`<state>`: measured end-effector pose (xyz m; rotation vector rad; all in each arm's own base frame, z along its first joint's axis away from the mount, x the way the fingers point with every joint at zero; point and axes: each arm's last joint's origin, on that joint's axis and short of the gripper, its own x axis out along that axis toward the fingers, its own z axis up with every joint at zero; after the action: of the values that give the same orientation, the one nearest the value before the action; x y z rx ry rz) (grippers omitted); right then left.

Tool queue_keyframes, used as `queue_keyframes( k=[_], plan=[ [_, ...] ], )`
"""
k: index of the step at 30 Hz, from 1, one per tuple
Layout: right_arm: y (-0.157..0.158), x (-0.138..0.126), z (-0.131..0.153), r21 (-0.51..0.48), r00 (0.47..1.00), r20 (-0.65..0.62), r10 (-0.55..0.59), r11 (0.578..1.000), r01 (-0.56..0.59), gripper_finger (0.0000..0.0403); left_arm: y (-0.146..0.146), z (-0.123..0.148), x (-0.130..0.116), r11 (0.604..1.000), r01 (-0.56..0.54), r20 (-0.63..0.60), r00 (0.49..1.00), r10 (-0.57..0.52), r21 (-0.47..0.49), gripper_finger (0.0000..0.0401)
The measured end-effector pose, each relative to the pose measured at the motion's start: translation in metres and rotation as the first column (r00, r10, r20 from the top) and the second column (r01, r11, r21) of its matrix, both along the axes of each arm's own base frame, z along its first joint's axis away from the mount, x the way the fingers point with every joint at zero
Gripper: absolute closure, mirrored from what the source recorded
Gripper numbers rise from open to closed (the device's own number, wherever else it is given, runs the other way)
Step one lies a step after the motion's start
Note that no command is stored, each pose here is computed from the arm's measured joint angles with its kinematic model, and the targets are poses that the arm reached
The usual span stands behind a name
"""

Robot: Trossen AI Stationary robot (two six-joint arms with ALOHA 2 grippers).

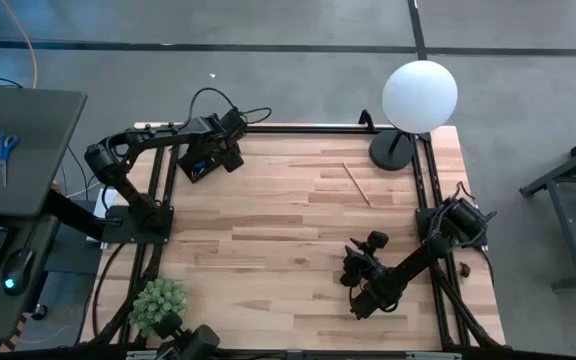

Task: Pick and place office supplies into organizer
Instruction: Put the green sticky notes into the black desk organizer

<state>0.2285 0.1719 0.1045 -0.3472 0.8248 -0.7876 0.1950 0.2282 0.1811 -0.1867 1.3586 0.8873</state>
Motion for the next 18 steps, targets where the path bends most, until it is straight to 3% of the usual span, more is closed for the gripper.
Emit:
queue_keyframes(
  k=[11, 18],
  plan=[
    [0.0016, 0.0014, -0.0012, 0.033, 1.0, 0.008, -0.006, 0.999, 0.006, 0.0279, -0.0002, -0.0001, 0.0005, 1.0, 0.006, 0.01, 1.0, -0.006, -0.007, 0.0394],
    [0.0016, 0.0015, -0.0011, 0.032, 1.0, 0.008, -0.005, 0.999, 0.005, 0.0279, -0.0002, -0.0002, 0.0006, 1.0, -0.011, 0.02, 1.0, 0.011, -0.008, 0.0345]
  ],
)
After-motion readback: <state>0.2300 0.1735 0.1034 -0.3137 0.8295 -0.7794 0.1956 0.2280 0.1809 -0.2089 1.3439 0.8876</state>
